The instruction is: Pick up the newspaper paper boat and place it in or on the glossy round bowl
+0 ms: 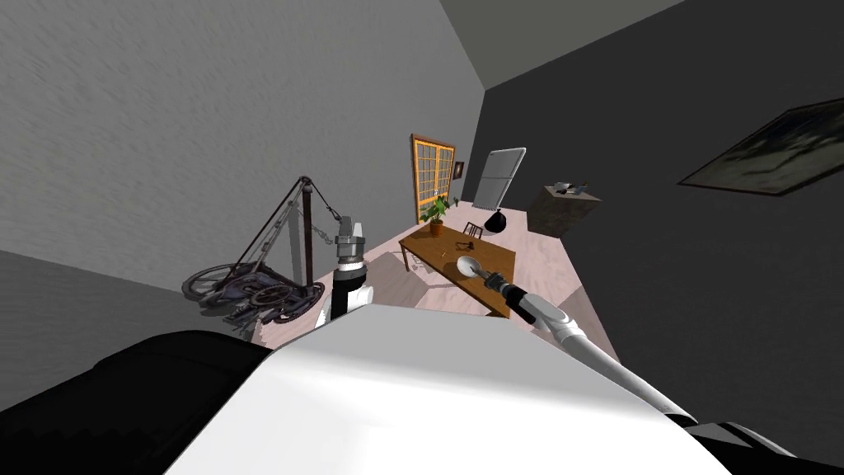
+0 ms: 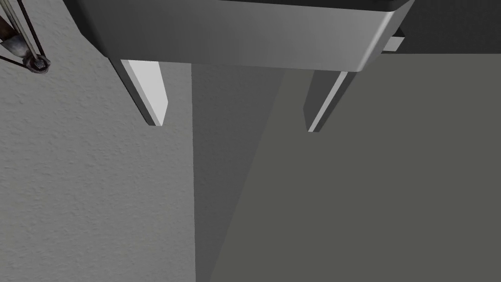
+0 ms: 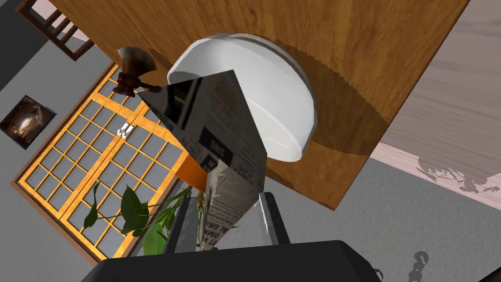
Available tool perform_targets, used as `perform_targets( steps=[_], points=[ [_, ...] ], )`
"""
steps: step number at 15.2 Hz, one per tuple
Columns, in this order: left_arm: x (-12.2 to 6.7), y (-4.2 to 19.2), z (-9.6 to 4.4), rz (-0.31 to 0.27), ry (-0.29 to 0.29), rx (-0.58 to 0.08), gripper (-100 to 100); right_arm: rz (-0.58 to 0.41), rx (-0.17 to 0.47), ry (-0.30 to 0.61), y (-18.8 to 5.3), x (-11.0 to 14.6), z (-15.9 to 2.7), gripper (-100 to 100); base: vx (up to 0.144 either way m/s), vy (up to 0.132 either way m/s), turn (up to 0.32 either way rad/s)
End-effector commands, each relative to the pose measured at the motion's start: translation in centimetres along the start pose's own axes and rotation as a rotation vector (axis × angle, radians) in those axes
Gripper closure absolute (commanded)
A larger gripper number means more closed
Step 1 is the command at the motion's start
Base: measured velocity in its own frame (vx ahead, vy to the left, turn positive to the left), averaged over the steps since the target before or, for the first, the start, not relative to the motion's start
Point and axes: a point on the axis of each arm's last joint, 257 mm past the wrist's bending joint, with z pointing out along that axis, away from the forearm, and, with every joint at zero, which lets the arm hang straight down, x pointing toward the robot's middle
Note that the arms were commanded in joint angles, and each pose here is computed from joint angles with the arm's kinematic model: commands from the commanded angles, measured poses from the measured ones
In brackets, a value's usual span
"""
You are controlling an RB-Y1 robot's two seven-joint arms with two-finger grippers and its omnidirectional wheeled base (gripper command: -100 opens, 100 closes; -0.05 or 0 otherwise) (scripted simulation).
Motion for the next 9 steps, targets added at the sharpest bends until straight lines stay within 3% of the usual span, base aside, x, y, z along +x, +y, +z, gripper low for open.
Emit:
perform_targets(
  steps=[1,4,8,9],
  points=[
    [0.0,0.0,0.0,0.0,0.0,0.0,0,0.021,0.002,-0.02,-1.4,-0.9,-0.1,100,0.087,0.061,0.227],
    [0.0,0.0,0.0,0.0,0.0,0.0,0,0.032,-0.013,0.002,-1.5,0.4,-1.1,100,0.145,0.007,0.296],
    [0.0,0.0,0.0,0.0,0.0,0.0,0,0.046,-0.049,0.07,-0.4,4.1,-3.2,100,0.178,-0.068,0.363],
    [0.0,0.0,0.0,0.0,0.0,0.0,0,0.042,-0.038,0.046,-0.6,2.7,-2.6,100,0.091,-0.062,0.118]
  ],
)
